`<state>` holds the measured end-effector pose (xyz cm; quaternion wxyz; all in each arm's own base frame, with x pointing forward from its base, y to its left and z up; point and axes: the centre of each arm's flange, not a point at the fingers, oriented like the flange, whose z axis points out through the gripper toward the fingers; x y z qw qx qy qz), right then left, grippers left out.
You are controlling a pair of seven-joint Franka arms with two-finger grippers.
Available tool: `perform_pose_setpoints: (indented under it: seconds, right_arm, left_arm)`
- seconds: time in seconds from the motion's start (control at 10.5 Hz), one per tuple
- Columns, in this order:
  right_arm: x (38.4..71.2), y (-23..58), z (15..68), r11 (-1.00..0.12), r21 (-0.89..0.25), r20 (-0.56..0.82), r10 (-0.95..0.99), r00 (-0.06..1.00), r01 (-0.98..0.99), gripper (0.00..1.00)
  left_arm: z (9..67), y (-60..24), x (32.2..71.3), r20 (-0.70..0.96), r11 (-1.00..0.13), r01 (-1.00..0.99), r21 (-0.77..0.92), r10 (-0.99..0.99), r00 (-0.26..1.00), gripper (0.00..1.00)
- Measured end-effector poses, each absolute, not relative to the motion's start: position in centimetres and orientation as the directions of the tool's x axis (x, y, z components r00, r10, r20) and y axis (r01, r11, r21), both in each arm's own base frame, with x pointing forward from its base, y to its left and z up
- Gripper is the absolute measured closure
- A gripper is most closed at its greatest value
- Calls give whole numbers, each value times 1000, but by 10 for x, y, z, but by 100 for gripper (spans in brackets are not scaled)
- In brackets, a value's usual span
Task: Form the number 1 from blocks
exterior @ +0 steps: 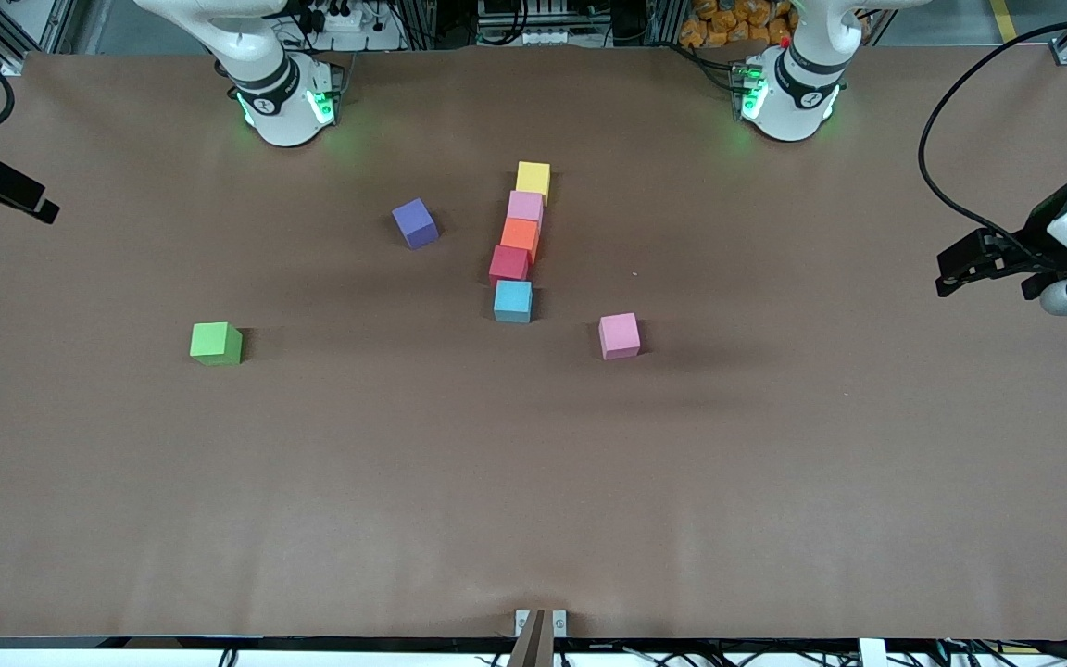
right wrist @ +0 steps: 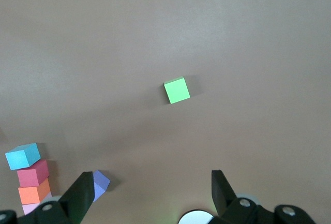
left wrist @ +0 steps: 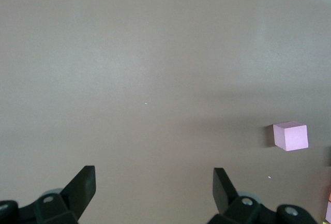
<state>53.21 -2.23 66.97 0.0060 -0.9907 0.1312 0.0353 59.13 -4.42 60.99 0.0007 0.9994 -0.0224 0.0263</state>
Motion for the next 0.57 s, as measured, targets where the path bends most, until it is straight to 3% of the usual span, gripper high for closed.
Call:
perform_pose_setpoints:
  seconds: [0.57]
  right_arm:
    - [532, -20, 669, -967, -2, -74, -254, 964, -255, 0]
  left_arm:
    - [607, -45, 575, 37, -999, -47, -1, -47, 998, 0]
